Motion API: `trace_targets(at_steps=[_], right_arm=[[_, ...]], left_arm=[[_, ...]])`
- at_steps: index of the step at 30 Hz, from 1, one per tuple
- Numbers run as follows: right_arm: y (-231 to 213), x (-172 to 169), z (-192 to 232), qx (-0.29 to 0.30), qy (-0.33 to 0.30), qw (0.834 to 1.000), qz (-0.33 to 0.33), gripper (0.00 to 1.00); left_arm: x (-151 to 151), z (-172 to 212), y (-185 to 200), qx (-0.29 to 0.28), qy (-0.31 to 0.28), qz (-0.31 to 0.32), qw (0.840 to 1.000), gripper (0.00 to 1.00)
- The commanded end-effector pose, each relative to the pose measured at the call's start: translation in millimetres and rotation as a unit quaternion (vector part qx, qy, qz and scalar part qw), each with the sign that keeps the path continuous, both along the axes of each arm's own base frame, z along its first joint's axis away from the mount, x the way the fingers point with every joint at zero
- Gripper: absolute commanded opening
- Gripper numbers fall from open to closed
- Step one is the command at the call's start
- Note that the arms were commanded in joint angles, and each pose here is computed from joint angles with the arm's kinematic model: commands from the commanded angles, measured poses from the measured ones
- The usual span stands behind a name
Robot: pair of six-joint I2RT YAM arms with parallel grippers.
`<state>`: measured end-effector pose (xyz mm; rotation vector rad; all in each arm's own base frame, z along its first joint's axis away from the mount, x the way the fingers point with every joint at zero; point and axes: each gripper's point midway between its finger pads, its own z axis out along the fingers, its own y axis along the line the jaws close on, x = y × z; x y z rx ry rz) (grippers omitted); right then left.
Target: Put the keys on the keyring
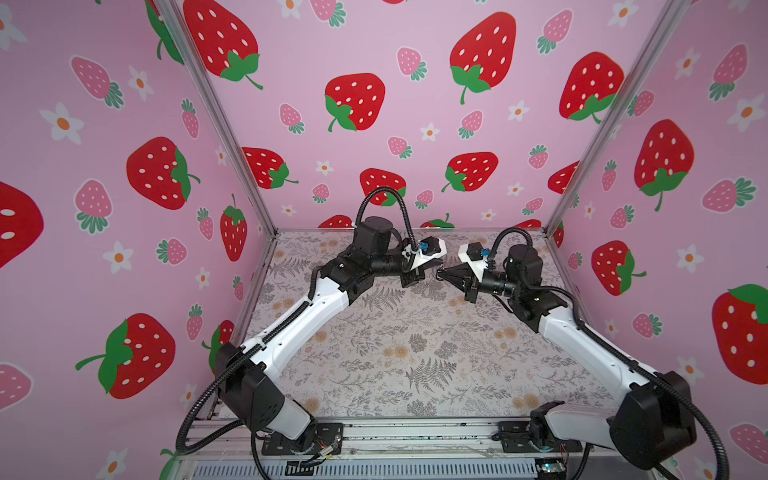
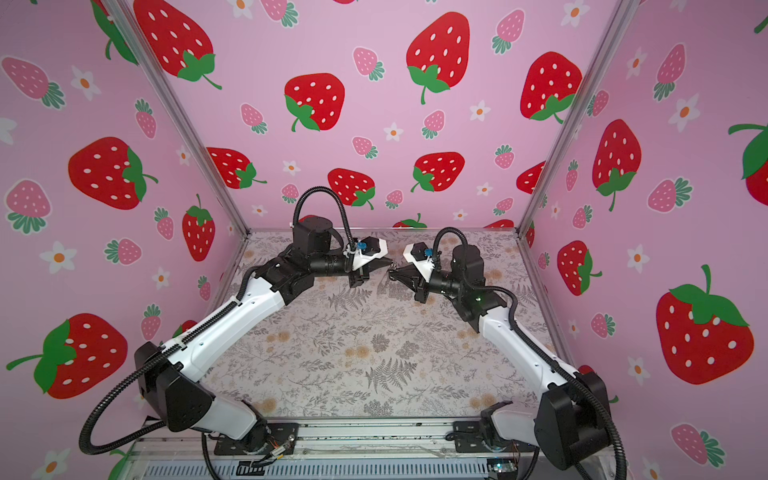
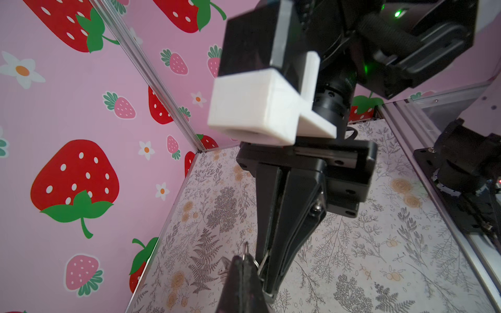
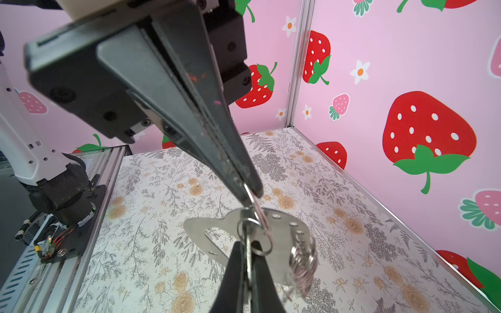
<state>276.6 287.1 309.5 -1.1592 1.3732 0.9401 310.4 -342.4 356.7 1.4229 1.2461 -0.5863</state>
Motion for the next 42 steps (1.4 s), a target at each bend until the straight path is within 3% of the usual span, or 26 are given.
trace_targets(at_steps=[1, 10, 27, 29, 34, 42], right_arm=[[-6.8, -1.4, 8.3, 0.005, 0.002, 1.000, 0.005, 0.00], [-2.3, -5.1, 8.0, 0.011, 0.020, 0.999, 0.040, 0.00], [2.1, 0.0, 19.0, 0.014, -0.002, 0.999, 0.051, 0.01], [2.4, 2.3, 18.6, 0.013, -0.001, 0.999, 0.048, 0.04], [-11.1, 13.6, 12.8, 0.006, -0.001, 1.000, 0.003, 0.29], [-51.2, 16.3, 13.4, 0.004, -0.047, 0.996, -0.071, 0.40]], left_arm=[[-8.8, 34.2, 1.1, -0.043, -0.037, -0.015, 0.998, 0.00], [-5.0, 44.0, -8.0, -0.092, -0.027, -0.026, 0.995, 0.00], [6.7, 30.8, -26.6, -0.168, 0.018, -0.034, 0.985, 0.00], [8.1, 31.7, -26.3, -0.179, 0.019, -0.030, 0.983, 0.00], [12.0, 31.5, -23.1, -0.184, 0.018, -0.020, 0.983, 0.00], [16.9, 35.7, -14.2, -0.186, 0.019, -0.017, 0.982, 0.00]])
